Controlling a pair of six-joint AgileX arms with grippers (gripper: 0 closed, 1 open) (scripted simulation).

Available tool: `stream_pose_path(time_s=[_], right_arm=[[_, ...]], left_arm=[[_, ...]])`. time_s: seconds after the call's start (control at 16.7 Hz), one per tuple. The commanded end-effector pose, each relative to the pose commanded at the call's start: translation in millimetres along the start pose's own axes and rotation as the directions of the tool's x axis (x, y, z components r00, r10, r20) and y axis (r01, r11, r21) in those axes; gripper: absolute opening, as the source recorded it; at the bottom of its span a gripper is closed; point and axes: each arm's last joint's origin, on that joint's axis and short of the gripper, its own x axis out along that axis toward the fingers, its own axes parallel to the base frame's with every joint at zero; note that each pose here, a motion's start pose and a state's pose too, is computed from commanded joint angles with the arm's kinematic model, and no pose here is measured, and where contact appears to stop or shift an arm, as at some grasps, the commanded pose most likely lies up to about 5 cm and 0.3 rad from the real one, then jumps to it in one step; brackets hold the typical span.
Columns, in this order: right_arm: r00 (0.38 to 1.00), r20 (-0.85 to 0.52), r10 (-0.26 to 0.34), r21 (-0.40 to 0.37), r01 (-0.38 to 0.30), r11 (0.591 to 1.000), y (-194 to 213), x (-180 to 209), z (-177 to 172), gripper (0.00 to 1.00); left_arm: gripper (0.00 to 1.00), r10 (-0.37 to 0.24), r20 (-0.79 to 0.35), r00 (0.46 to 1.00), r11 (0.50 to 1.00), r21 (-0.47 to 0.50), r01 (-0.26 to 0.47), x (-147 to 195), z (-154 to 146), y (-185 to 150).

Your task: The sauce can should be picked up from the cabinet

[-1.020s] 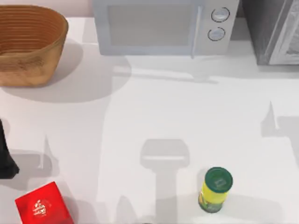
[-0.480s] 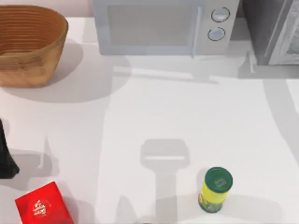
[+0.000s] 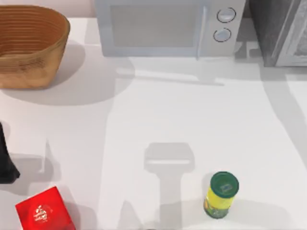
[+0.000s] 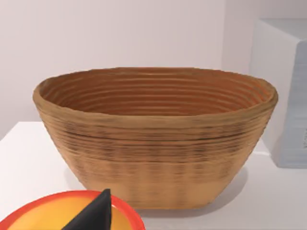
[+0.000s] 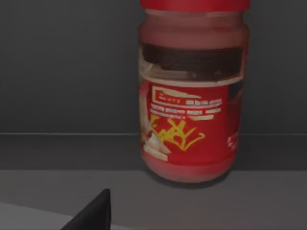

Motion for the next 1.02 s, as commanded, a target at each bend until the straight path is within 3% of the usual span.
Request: stream_pose_path(time_s=[0.36,0.84,1.02], right_arm=[[1.0,0.007,-0.003,0.0,0.003,1.0,-0.7,3.1,1.7,1.0],[1.0,-0.002,-0.009,0.004,0.009,1.0,7.1,78.1,0.8,1.0],[1.0,-0.003,-0.01,0.005,0.01,1.0,7.9,88.2,-0.8,1.0]], left_arm=[[1.0,0.0,0.0,1.0,1.0,0.0,0.0,0.0,0.0,0.0],[1.0,0.0,0.0,1.0,1.0,0.0,0.0,0.0,0.0,0.0],[1.0,0.0,0.0,1.0,1.0,0.0,0.0,0.0,0.0,0.0]])
